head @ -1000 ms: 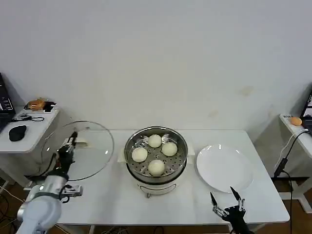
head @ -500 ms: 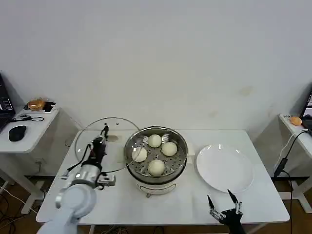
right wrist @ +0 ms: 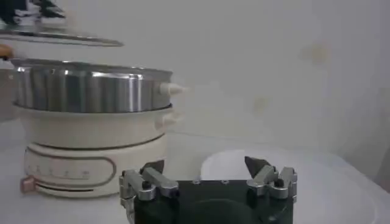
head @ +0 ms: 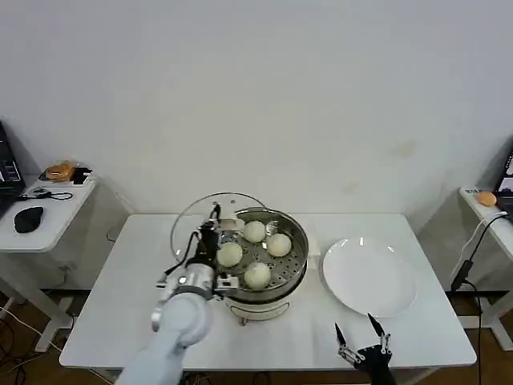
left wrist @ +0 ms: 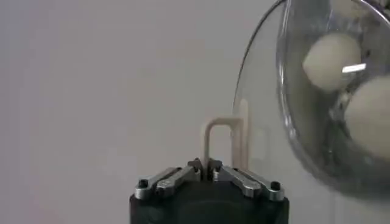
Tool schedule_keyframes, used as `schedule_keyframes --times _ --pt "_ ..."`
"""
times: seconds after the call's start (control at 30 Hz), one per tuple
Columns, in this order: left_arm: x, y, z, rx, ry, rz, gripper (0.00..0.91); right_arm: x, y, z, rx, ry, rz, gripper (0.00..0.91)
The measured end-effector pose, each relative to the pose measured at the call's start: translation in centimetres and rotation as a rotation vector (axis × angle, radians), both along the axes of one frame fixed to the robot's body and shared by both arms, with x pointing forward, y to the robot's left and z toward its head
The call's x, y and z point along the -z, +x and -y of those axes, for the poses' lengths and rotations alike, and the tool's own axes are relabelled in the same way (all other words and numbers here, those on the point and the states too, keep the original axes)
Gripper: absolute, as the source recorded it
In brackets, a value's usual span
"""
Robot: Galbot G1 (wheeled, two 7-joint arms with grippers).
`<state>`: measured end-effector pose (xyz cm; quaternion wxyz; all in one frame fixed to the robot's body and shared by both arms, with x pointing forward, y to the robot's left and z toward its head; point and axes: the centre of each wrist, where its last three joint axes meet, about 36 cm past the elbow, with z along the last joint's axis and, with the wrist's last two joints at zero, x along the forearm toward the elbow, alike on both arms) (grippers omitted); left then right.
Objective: Take steamed baozi put them in steamer then cover it.
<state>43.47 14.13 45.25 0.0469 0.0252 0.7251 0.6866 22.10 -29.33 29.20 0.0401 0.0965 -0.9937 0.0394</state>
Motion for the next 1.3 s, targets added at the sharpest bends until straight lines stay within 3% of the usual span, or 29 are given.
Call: schedule_keyframes --times 0.57,1.3 --pt "1.6 -0.1 6.5 0.057 -0.041 -0.057 0.0 0.4 0.1 -0.4 -0.007 0.003 -0.006 0.907" --pt "2.7 -0.3 7.0 0.058 0.012 -0.067 0.0 0.8 0.2 -0.9 -0.019 0.015 -0.011 0.907"
